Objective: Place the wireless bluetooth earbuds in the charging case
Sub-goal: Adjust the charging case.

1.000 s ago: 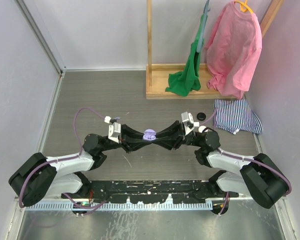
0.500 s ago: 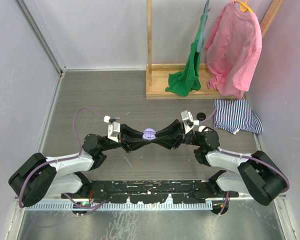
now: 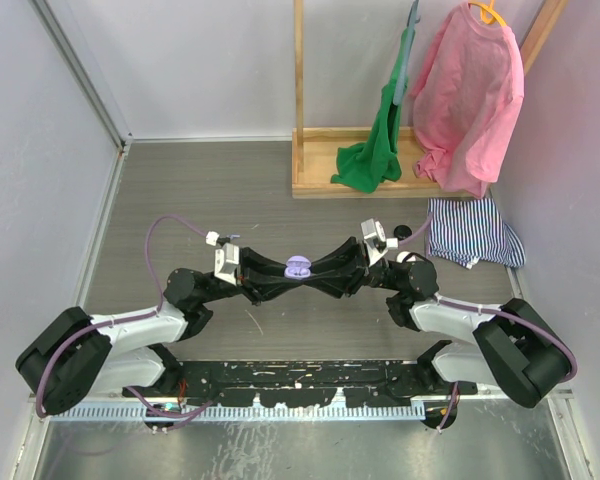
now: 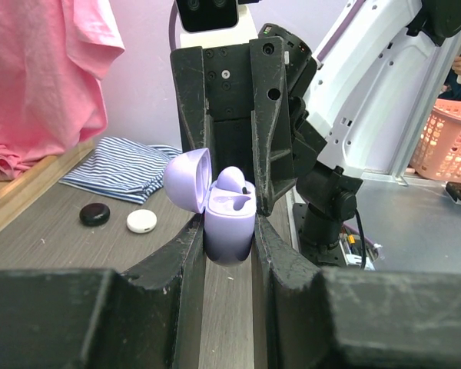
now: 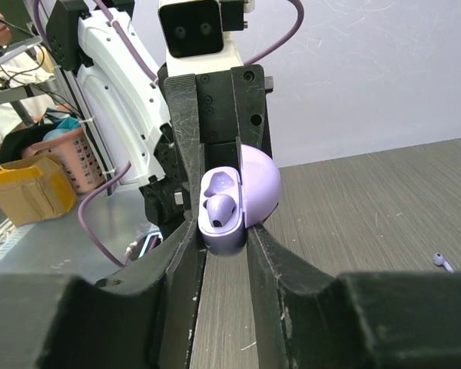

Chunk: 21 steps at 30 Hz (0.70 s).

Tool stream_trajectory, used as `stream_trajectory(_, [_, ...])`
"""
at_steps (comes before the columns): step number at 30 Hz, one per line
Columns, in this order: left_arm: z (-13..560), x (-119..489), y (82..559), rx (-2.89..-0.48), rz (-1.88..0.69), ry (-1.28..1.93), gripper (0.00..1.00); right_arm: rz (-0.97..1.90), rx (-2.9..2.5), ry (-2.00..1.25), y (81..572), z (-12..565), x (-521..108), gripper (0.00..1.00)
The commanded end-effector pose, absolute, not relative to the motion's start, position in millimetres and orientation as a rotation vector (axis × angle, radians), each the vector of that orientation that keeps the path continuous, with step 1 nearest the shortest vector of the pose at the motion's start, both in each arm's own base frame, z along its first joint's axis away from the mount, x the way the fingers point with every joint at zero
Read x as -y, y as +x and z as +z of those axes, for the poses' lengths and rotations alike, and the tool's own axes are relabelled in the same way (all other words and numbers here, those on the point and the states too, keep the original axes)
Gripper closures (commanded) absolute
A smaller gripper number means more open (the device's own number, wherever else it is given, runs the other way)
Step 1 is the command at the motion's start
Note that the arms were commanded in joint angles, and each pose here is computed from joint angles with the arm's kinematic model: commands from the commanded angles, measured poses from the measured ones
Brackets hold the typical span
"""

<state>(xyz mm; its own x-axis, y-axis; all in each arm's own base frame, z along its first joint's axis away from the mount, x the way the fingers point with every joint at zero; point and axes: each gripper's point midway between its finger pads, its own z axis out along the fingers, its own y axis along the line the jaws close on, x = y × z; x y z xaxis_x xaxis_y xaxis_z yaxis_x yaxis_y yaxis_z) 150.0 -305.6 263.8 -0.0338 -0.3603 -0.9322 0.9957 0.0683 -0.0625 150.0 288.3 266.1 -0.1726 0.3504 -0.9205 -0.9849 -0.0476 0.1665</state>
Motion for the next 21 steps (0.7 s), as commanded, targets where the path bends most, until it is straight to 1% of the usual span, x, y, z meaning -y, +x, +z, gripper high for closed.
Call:
stream_trajectory(1, [304.9, 305.9, 138.9, -0.838, -1.334, 0.851, 0.94, 1.511, -0.994, -0.889, 145.6, 276.8, -295.3, 0.65])
stream_trajectory(3, [304.3, 305.7, 139.2, -0.84, -1.332, 0.85, 0.93, 1.513, -0.995, -0.889, 145.6, 276.7, -295.4, 0.7])
stream_trajectory(8, [300.6, 303.9, 140.3, -0.852, -1.323, 0.837, 0.79, 1.506, -0.987, -0.887, 145.2, 278.1, -294.4, 0.78])
stream_trajectory(13, [297.0, 301.5, 140.2, -0.868, -1.318, 0.828, 0.66, 1.487, -0.981, -0.872, 146.1, 279.5, -292.3, 0.81])
stream_trajectory(19, [295.2, 297.5, 140.5, -0.881, -1.305, 0.812, 0.57, 1.469, -0.974, -0.867, 145.2, 282.7, -289.5, 0.82])
stream_trajectory(21, [295.3, 296.3, 140.0, -0.883, -1.303, 0.808, 0.56, 1.461, -0.977, -0.87, 145.3, 282.2, -289.2, 0.82])
